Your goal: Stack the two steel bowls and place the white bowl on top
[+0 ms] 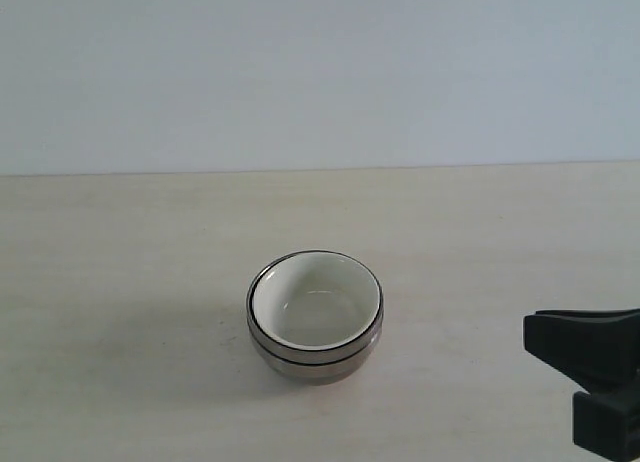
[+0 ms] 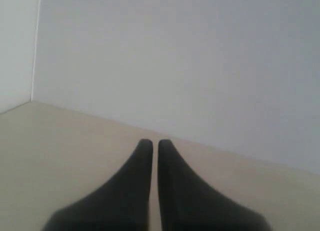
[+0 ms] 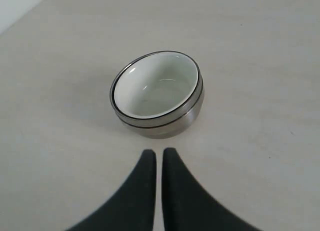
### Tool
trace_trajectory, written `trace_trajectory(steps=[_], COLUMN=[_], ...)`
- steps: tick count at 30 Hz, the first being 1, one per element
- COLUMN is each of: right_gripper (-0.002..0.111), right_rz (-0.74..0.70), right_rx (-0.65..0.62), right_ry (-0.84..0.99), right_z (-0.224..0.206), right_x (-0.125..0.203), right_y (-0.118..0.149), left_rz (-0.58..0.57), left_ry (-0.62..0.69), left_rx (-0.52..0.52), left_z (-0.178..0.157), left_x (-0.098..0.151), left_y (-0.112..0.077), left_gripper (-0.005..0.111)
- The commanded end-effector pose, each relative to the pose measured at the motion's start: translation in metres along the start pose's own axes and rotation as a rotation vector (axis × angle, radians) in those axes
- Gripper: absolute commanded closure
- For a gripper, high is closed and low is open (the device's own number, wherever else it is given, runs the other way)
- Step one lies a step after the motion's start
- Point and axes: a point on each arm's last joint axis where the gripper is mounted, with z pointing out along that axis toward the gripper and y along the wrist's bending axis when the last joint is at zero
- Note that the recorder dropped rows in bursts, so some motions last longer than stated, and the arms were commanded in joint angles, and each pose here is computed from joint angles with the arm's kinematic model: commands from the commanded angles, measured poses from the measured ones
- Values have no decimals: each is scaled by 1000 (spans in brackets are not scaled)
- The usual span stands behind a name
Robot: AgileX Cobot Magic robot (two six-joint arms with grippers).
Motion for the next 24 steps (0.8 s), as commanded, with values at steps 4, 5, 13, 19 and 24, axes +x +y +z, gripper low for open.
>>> trace_trajectory(steps=[4,5,13,19,24], right_gripper=[108,108,108,108,108], right_rz=[-9,-9,-9,-9,-9], right_rx=[0,0,0,0,0], right_ry=[-13,-13,-13,-13,-13], right_z=[-1,-1,-1,-1,-1], right_x=[-1,-1,-1,-1,-1], right_y=[0,0,0,0,0], left_rz=[147,144,95,86,100], left_ry=[207,226,242,261,264], left_rx=[10,2,-18,-16,-4], left_z=[-2,-2,-3,-3,-3], left_x=[20,22,23,25,25], left_y=[1,1,3,3,2], left_gripper=[103,103,103,103,103])
